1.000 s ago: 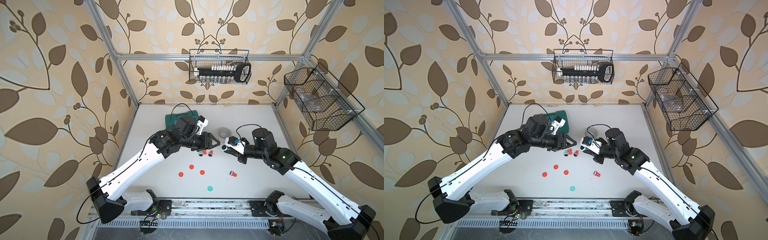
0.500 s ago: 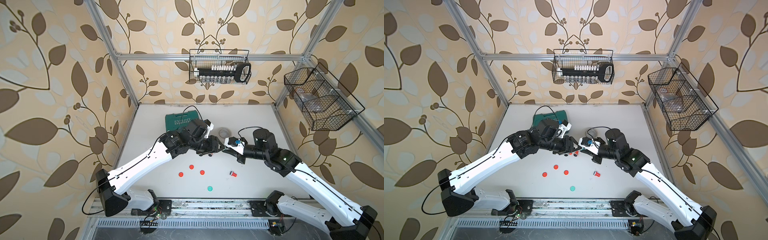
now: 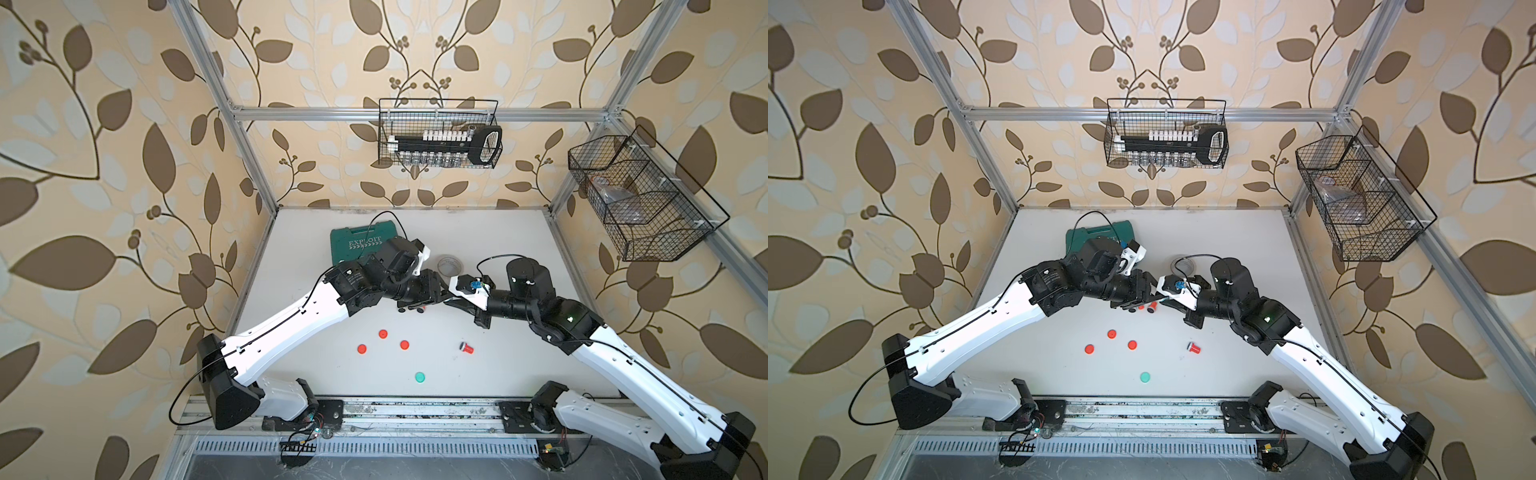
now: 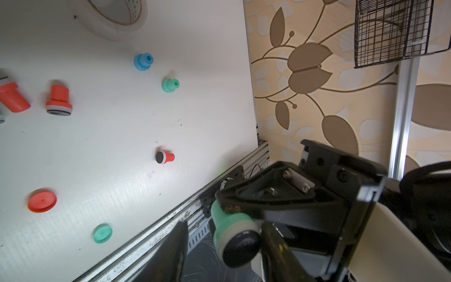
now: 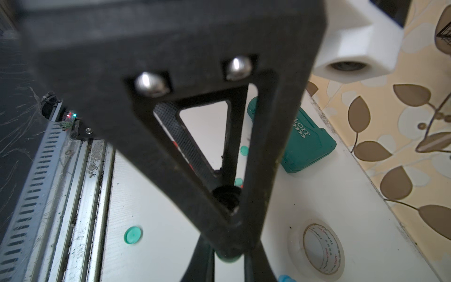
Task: Close the stamp cap
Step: Pick up the stamp from the center of the board.
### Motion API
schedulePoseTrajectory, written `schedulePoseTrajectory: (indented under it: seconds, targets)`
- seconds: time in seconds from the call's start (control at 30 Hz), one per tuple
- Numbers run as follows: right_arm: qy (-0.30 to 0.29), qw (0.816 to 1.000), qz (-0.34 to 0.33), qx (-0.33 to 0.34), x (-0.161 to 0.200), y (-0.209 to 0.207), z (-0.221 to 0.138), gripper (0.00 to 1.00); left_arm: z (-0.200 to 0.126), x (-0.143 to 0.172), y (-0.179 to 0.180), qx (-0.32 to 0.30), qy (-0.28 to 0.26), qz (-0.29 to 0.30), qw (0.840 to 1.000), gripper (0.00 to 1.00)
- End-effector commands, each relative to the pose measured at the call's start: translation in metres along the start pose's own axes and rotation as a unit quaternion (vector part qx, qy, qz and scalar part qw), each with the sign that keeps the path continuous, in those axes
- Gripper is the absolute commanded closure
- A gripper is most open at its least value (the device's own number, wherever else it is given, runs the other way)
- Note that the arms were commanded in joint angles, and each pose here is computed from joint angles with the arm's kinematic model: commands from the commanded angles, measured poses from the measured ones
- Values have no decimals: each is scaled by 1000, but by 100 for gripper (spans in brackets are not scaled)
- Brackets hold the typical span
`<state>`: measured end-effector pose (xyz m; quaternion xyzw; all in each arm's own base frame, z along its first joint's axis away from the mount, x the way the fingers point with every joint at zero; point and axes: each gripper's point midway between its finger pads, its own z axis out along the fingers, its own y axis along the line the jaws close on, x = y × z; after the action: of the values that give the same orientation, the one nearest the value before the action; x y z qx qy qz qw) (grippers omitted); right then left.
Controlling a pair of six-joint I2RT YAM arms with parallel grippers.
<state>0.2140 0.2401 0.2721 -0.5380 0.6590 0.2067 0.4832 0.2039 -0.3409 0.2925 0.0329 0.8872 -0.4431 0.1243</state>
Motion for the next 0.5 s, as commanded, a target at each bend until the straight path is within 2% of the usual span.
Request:
schedulePoseTrajectory:
  seconds: [0.0, 0.47]
  targets:
    - [-9, 1000, -3, -2, -3, 3, -1, 95, -3, 0, -21, 30, 3, 8, 1000, 51]
    - [-15, 1000, -7, 2, -7, 2, -5, 95, 1, 4, -23, 31, 12, 6, 999, 68]
